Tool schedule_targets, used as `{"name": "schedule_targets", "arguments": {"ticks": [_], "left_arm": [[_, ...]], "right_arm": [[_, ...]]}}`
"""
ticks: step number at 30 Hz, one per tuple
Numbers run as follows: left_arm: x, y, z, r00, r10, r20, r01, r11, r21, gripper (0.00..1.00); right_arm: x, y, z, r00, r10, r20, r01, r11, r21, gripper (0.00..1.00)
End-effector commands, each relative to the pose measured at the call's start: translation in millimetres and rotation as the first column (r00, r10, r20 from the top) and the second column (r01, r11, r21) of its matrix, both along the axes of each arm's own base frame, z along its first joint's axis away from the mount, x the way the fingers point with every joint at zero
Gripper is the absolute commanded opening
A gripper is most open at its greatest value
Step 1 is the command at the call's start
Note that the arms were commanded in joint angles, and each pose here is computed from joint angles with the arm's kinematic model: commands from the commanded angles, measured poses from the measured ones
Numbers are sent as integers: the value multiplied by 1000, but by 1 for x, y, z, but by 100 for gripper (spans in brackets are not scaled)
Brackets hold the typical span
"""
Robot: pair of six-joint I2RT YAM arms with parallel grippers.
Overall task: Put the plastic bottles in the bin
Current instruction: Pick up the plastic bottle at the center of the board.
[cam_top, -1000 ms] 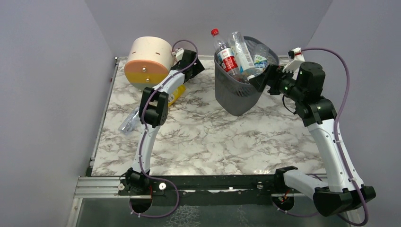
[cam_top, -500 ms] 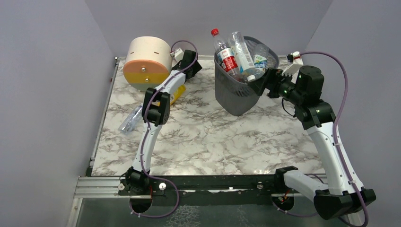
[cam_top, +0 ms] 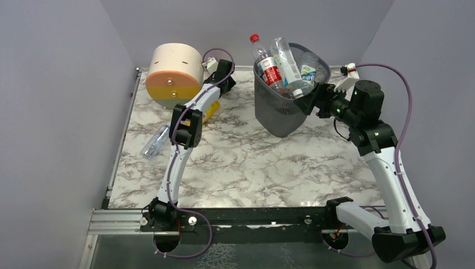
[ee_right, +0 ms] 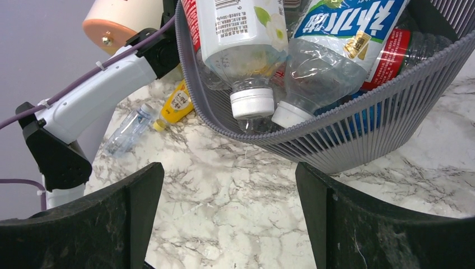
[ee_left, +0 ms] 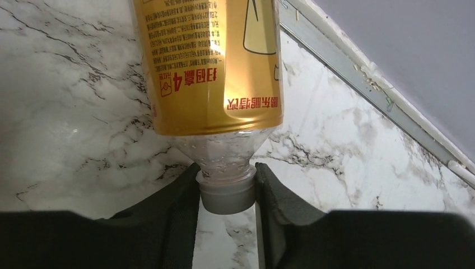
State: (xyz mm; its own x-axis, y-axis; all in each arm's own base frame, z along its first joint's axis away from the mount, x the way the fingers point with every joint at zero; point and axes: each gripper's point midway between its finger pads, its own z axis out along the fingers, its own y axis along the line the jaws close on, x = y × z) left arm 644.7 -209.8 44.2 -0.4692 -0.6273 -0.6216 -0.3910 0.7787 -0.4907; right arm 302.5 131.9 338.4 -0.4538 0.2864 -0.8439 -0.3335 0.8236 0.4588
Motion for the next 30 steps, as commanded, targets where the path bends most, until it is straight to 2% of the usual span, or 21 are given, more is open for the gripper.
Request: {"name": "schedule_targets", "arguments": {"ticks": [1,8,16,23,30], "left_arm": [[10,23,12,998,48,28,-48,999,7,27],[-7,14,26,999,-41,17,41,999,6,20],[-49,-8,56,976,-216,19,216,976,1,18],[-96,-25,88,908,-417,37,417,909,4,18],[-162,-32,133,823,-564,67,565,825,2,18]], "right_arm": [[-5,3,10,999,22,36,-22,1000,19,90],[-9,4,15,999,27,42,-28,999,24,90],[-18,4,29,998,35,59,-37,999,37,90],[-25,8,35,997,62,53,-65,996,54,90],[-31,19,45,991,129,38,-132,988,85,90]]}}
